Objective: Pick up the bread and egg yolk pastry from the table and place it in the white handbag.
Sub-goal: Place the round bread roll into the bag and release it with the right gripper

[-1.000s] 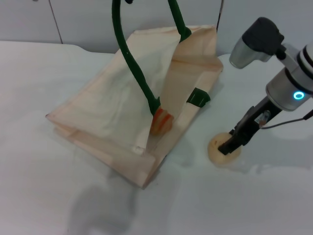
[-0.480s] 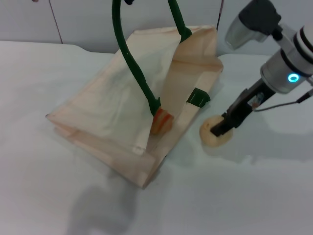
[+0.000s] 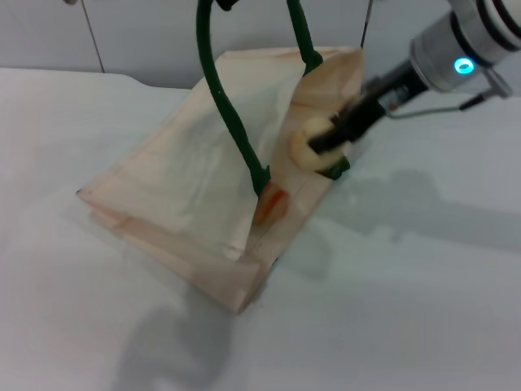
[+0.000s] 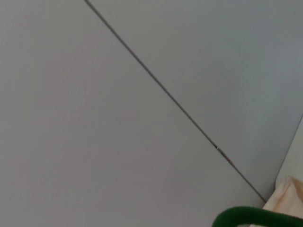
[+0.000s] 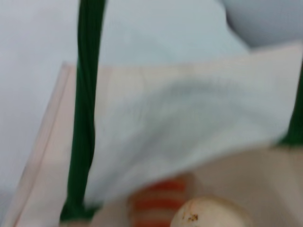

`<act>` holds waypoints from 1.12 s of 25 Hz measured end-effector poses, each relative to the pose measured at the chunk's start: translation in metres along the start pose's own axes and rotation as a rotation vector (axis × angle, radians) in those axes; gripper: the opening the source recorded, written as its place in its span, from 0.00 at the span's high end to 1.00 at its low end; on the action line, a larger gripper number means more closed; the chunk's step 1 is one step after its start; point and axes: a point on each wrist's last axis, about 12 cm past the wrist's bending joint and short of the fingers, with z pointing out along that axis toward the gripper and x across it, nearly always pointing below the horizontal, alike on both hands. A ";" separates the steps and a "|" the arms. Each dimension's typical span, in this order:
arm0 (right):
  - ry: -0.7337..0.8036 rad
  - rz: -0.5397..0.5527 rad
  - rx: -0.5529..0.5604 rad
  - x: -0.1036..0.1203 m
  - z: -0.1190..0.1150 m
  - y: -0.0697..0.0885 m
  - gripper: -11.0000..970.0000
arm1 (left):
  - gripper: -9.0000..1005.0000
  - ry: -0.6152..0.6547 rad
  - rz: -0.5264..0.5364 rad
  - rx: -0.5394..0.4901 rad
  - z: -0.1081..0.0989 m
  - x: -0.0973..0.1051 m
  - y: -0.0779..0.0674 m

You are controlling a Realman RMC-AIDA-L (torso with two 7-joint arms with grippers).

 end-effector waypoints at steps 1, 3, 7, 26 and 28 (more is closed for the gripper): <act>-0.021 -0.004 0.010 -0.004 0.000 -0.001 0.53 | 0.87 -0.006 0.002 0.004 0.000 -0.002 -0.001; -0.060 -0.011 0.029 -0.010 0.000 -0.003 0.53 | 0.87 -0.019 0.008 0.012 0.001 -0.006 -0.003; -0.122 -0.022 0.049 -0.016 0.001 -0.004 0.54 | 0.87 -0.041 0.029 0.024 0.002 -0.015 -0.009; -0.148 -0.006 0.131 0.000 0.032 -0.006 0.56 | 0.87 -0.086 0.031 0.017 -0.011 -0.025 -0.014; -0.153 -0.018 0.132 -0.002 0.035 -0.004 0.56 | 0.87 -0.086 0.031 0.018 -0.011 -0.025 -0.014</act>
